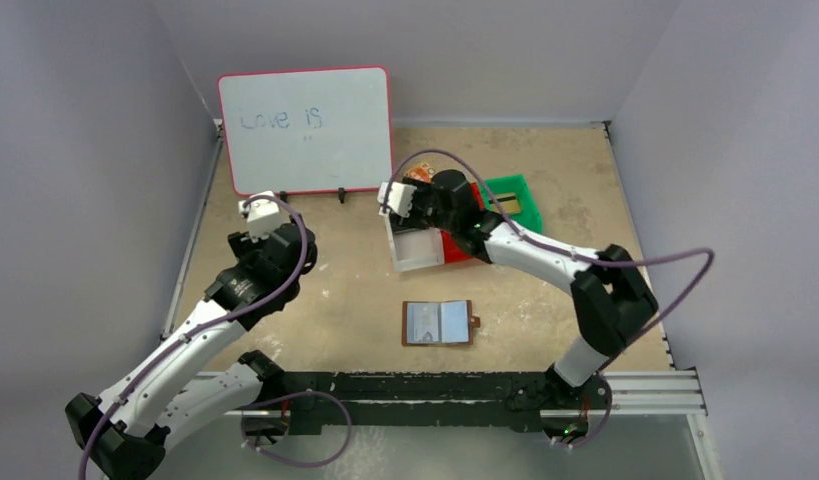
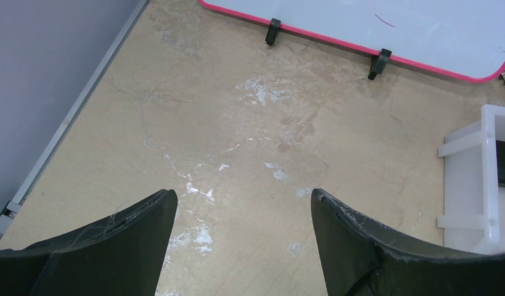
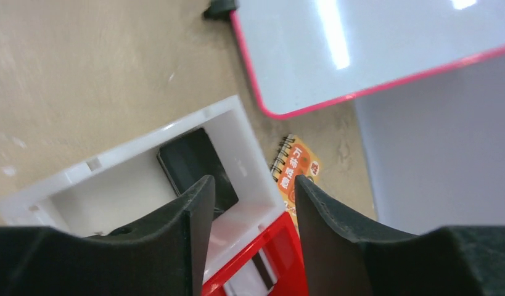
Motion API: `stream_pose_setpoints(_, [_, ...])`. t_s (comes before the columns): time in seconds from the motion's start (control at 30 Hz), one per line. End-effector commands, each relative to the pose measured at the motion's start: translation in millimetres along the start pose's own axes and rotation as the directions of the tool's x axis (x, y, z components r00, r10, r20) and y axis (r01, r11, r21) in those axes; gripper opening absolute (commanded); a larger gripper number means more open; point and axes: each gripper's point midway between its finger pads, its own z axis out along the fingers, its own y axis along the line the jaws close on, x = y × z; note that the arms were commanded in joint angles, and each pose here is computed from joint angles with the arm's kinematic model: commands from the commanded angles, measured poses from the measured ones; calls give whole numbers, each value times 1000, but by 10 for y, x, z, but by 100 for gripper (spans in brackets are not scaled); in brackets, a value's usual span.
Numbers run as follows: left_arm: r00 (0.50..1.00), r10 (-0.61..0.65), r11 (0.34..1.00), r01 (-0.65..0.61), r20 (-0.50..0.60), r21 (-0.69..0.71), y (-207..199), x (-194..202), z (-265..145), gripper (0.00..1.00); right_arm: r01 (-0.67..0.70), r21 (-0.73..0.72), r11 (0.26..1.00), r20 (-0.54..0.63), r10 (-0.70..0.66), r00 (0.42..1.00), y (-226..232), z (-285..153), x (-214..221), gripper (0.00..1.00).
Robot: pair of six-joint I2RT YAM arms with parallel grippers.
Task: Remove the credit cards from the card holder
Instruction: Place the credit card in the storage box.
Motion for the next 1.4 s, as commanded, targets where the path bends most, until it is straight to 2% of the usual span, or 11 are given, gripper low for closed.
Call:
stream_pose_setpoints(0.0, [1000, -14, 1000, 14, 17, 1, -12, -95, -8, 79, -430, 217, 876, 234, 381, 894, -528, -574, -525, 56])
stream_pose_setpoints(0.07, [1000, -5, 1000, 5, 8, 6, -32, -74, 1, 79, -696, 204, 688, 269, 644, 716, -509, -788, -529, 68])
stream_pose_setpoints(0.13, [1000, 3, 1000, -3, -2, 13, -57, -54, 11, 79, -879, 312, 360, 230, 870, 437, -395, -973, -203, 86])
stream_pose_setpoints(0.17, [1000, 9, 1000, -9, -7, 16, -72, -42, 15, 79, -907, 332, 259, 182, 926, 331, -231, -1025, -73, 87])
stream_pose_setpoints(0.3, [999, 25, 999, -24, -29, 25, -116, 13, 37, 79, -939, 341, 37, 10, 999, 43, 606, -1120, 224, 80])
stream_pose_setpoints(0.37, [999, 28, 999, -27, -40, 33, -144, 40, 47, 79, -959, 280, -36, -36, 998, -48, 1039, -1118, 202, 75])
stream_pose_setpoints(0.5, [997, 32, 997, -27, -72, 70, -227, 118, 50, 79, -934, 353, -53, -84, 993, -88, 1653, -1144, 104, 76])
stream_pose_setpoints(0.67, [990, -44, 993, 58, -131, 103, -317, 245, 16, 79, -845, 533, 44, -124, 992, -26, 1971, -1164, 147, 77])
stream_pose_setpoints(0.77, [974, -122, 981, 147, -192, 125, -398, 380, -18, 80, -785, 614, 81, -151, 988, -16, 2136, -1220, 265, 77])
stream_pose_setpoints(1.03, [932, -220, 947, 275, -288, 168, -520, 570, -111, 80, -846, 530, 48, -182, 982, -59, 2315, -1163, 203, 74])
stream_pose_setpoints(1.37, [924, -102, 934, 217, -368, 285, -773, 609, -216, 80, -881, 473, 6, -164, 983, -81, 2333, -1127, 137, 66])
